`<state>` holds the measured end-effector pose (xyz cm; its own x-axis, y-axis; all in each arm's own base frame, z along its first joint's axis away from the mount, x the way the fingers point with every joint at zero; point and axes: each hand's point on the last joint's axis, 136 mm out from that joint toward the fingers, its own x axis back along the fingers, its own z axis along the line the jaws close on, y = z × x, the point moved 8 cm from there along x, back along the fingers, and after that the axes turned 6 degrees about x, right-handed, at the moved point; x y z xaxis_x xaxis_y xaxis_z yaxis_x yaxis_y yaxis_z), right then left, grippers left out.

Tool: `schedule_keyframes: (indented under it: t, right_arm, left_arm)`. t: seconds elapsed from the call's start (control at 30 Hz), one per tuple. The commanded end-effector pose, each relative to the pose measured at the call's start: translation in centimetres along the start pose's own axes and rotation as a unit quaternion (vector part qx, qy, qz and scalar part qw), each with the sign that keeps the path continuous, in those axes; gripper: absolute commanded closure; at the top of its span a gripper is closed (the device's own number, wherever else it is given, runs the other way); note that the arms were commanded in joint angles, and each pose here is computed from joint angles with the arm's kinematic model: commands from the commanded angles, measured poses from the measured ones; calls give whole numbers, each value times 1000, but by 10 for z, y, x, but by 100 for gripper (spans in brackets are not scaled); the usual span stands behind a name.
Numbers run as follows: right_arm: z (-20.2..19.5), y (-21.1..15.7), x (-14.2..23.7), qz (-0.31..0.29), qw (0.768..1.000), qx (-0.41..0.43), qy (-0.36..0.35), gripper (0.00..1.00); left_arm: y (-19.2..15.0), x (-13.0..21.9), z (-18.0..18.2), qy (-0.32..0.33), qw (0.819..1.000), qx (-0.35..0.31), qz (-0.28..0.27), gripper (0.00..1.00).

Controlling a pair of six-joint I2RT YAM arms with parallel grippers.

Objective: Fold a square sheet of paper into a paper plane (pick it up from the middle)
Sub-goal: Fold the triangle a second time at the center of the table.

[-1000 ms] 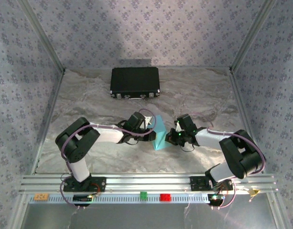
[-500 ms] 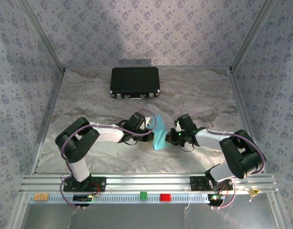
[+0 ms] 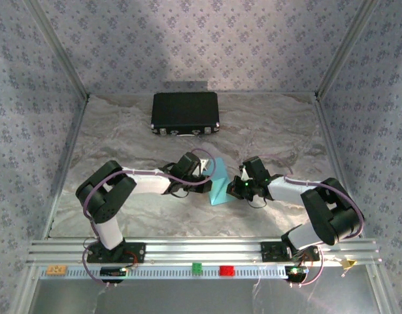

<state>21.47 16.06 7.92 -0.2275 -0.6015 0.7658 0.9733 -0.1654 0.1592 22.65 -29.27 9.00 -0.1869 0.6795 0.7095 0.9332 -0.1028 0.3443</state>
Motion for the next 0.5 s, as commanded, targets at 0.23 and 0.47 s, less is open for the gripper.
schedule_keyframes:
  t: [0.23, 0.47]
  right_arm:
    - [-17, -16, -3, 28, 998, -19, -45, 94]
    - [-17, -16, -3, 28, 998, -18, -45, 94]
  left_arm:
    - [2, -1, 0, 15, 1000, -9, -2, 99]
    - [1, -3, 2, 19, 1000, -8, 2, 99]
